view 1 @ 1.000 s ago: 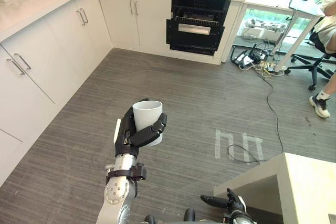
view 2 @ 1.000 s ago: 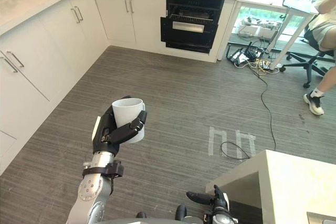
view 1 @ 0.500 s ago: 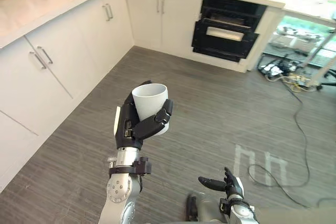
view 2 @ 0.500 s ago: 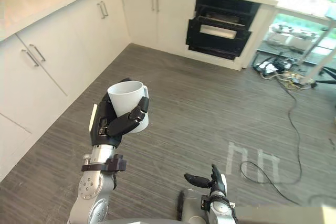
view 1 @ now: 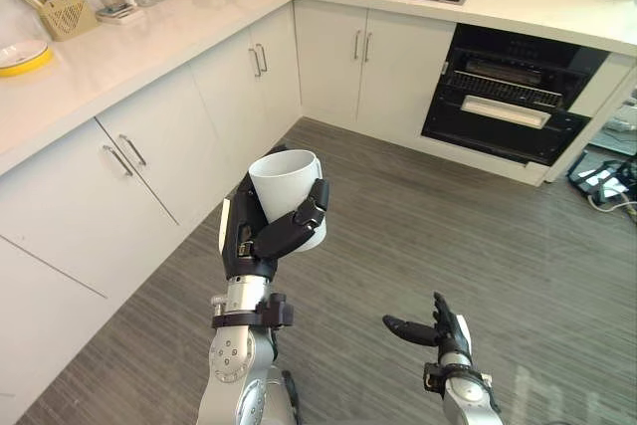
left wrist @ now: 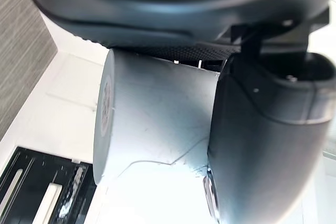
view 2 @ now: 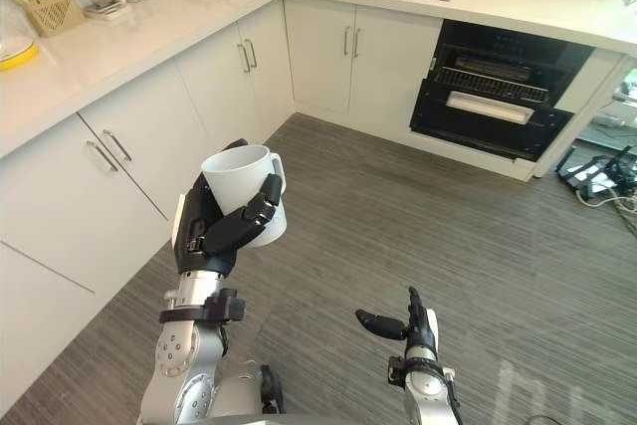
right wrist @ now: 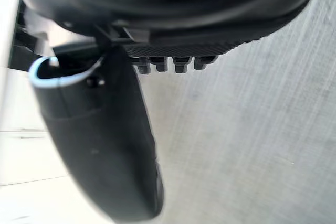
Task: Walk over to the sink, pick up the cup, carry it to the dishwasher, place the cup inside the dishwasher, then close the dishwasher door
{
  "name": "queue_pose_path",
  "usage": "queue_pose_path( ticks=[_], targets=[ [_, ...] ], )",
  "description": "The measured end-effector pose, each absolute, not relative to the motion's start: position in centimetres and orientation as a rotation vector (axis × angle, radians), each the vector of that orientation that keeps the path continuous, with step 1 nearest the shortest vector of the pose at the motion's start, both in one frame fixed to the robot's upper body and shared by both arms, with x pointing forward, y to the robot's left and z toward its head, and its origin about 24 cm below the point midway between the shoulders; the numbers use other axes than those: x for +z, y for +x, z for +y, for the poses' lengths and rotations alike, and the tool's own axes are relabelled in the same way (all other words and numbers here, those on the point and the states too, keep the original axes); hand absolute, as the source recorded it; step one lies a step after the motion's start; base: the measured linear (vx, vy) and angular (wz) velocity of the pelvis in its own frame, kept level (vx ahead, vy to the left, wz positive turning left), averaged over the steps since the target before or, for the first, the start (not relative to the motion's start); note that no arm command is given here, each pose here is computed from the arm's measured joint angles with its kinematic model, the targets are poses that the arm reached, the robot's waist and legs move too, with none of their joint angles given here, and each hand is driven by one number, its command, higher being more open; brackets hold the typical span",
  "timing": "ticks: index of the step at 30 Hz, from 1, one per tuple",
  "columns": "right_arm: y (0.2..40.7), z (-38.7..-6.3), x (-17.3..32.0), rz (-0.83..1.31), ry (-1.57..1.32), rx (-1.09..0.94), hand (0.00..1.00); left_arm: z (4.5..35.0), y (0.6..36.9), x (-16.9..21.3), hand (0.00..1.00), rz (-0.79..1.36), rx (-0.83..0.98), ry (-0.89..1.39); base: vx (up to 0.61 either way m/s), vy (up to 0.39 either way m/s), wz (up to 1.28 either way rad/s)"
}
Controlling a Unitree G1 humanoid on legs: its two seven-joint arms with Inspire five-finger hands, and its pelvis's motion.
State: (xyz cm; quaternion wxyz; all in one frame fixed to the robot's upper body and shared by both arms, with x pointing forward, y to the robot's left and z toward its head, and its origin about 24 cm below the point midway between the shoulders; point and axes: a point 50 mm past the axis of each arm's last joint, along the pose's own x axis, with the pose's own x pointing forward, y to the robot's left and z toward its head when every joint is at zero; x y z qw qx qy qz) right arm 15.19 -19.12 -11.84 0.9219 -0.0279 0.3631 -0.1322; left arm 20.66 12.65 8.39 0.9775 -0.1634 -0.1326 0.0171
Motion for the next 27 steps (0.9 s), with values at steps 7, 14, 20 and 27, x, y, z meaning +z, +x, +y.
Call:
queue_pose_path(
  ticks=[7,14,20,27],
  targets=[
    [15.0,-19.0,-11.9,0.753,-0.051,-0.272,1.00,12.6,20.3,7.9,0.00,-0.226,-0.018,-0.278,0.32,0.197,-0.32],
    [14.9,-16.8,-11.9,0.744,-0.004,-0.243,1.00,11.3,19.7,10.0,0.00,-0.315,-0.093,-0.310,0.38,0.011,-0.15],
    [14.3,-18.4,-12.0,0.764,-0.068,-0.239,1.00,10.4,20.2,7.7,0.00,-0.210,-0.070,-0.341,0.59,-0.087,0.10],
    [14.0,-18.9,-10.8,0.692,-0.068,-0.268,1.00,9.9,20.3,8.1,0.00,-0.211,-0.075,-0.378,0.49,-0.068,0.11]
  ],
)
